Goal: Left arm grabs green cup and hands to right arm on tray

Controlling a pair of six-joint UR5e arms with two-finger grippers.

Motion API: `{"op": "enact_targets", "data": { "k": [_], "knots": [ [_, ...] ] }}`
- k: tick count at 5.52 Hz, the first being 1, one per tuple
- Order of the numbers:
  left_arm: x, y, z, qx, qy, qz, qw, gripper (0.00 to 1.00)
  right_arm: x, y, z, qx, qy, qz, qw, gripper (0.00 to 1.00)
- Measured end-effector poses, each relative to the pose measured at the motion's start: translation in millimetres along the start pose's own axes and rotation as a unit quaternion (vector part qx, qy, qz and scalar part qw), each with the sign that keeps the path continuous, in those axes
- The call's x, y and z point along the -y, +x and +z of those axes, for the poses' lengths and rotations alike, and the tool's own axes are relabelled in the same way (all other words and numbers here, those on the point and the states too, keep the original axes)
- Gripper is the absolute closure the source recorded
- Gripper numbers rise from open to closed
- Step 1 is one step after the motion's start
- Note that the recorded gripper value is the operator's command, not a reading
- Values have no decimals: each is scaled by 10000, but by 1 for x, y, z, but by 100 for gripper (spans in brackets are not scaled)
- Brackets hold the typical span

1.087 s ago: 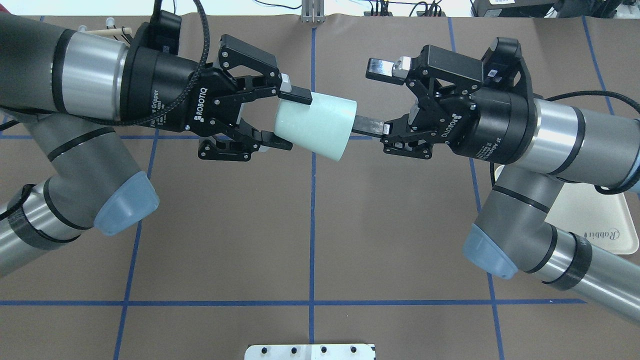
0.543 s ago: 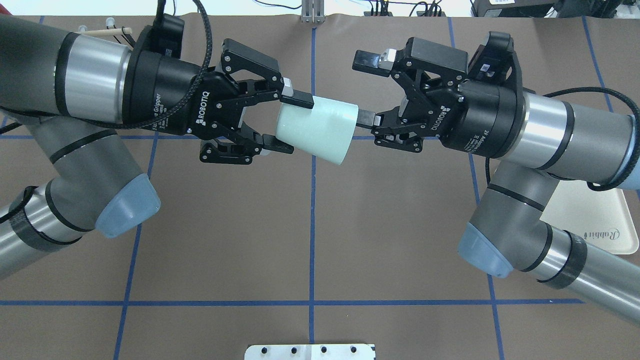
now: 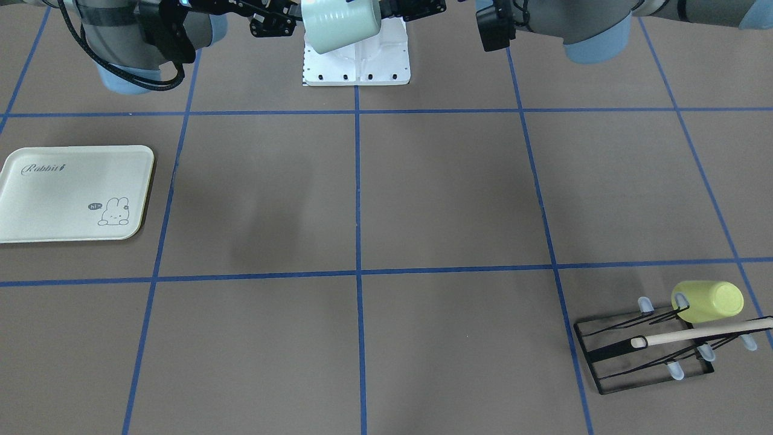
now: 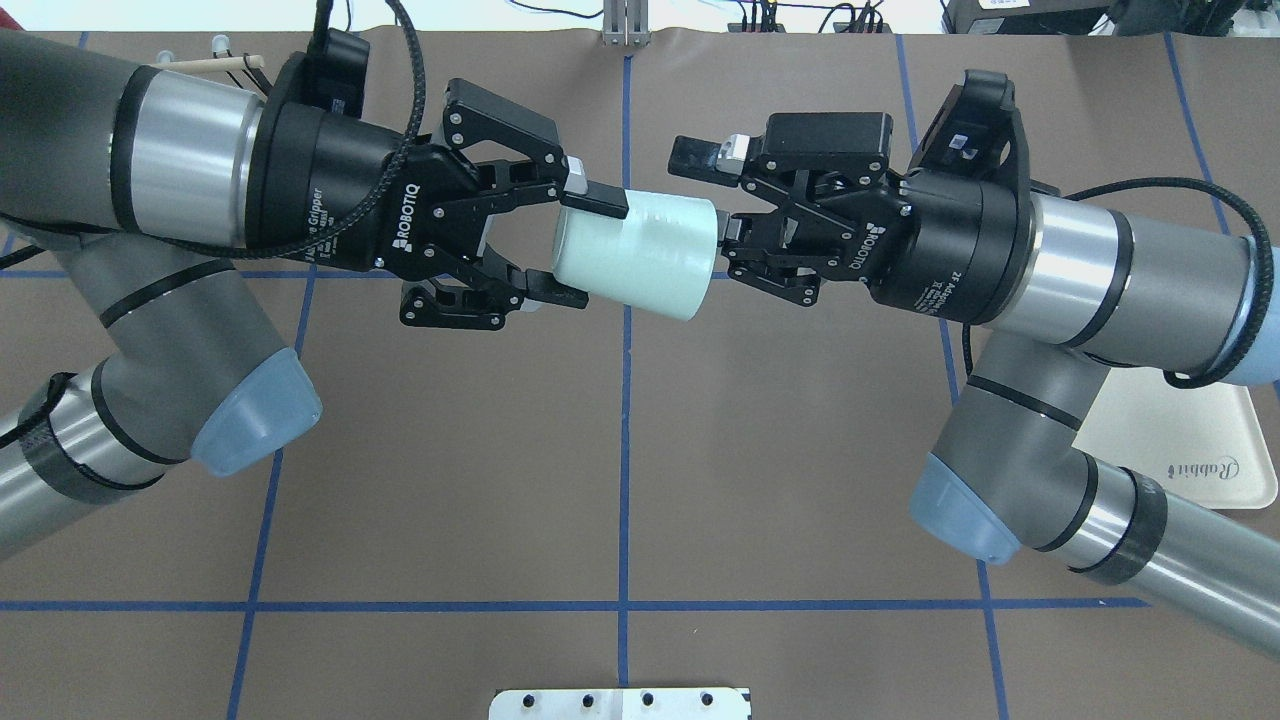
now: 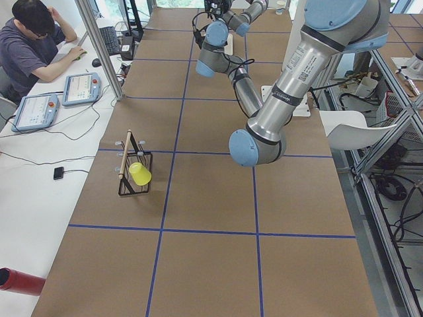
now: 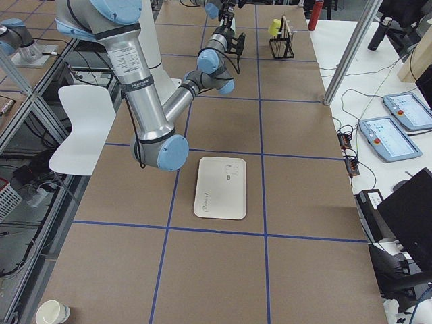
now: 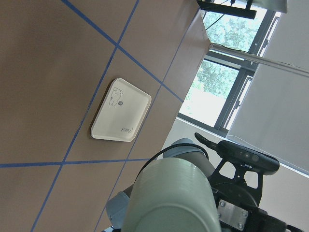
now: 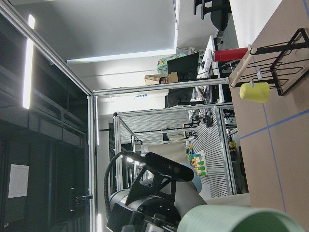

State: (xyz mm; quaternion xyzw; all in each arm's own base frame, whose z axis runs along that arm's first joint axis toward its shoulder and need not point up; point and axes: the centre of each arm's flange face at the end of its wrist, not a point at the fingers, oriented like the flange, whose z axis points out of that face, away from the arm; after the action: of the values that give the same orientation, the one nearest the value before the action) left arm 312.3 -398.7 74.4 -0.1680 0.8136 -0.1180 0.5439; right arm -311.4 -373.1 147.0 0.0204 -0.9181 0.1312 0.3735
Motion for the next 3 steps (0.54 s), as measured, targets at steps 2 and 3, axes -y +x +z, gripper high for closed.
{"op": "enact_targets", "data": {
  "k": [2, 3],
  "knots": [
    [0, 0, 0, 0, -4, 103, 9999, 0, -1, 2, -1, -23, -24, -87, 10000, 100],
    [0, 0, -1, -1, -4, 371, 9993, 0, 0, 5, -4, -65, 4, -249, 9997, 100]
  ]
}}
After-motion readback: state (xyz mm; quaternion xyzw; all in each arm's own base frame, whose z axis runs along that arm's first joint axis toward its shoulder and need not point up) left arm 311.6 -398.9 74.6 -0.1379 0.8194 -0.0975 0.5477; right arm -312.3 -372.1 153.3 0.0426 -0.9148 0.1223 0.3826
